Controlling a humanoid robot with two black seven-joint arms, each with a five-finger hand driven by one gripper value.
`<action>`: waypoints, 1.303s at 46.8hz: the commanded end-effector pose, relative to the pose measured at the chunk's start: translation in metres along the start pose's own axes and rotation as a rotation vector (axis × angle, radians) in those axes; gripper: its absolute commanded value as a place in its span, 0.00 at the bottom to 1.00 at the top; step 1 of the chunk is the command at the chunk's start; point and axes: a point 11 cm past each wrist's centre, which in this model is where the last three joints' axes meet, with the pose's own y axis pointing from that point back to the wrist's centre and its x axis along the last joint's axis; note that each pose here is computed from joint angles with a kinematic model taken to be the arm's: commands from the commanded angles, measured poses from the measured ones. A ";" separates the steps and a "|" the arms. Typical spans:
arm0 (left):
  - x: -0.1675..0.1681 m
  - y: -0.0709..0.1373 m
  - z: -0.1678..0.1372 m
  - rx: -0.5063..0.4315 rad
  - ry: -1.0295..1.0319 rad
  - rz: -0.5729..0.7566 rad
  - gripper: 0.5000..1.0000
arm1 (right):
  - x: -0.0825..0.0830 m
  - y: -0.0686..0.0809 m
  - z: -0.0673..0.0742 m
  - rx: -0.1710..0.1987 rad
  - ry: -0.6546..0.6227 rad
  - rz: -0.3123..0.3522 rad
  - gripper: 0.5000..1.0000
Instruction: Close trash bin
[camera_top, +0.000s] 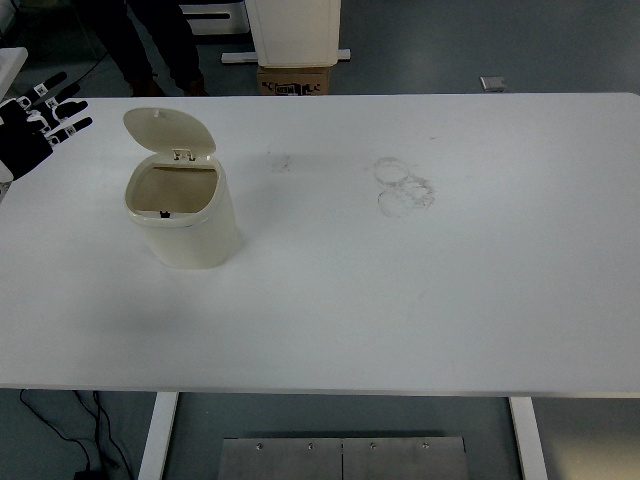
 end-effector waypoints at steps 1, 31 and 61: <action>-0.006 0.000 0.007 0.028 -0.046 -0.017 1.00 | 0.000 0.000 0.000 0.000 0.000 0.000 0.98; -0.075 -0.014 0.042 0.269 -0.401 -0.178 1.00 | 0.000 0.000 0.000 0.000 0.000 0.000 0.98; -0.137 -0.024 0.066 0.379 -0.639 -0.348 1.00 | 0.000 0.000 0.000 -0.001 0.000 0.001 0.98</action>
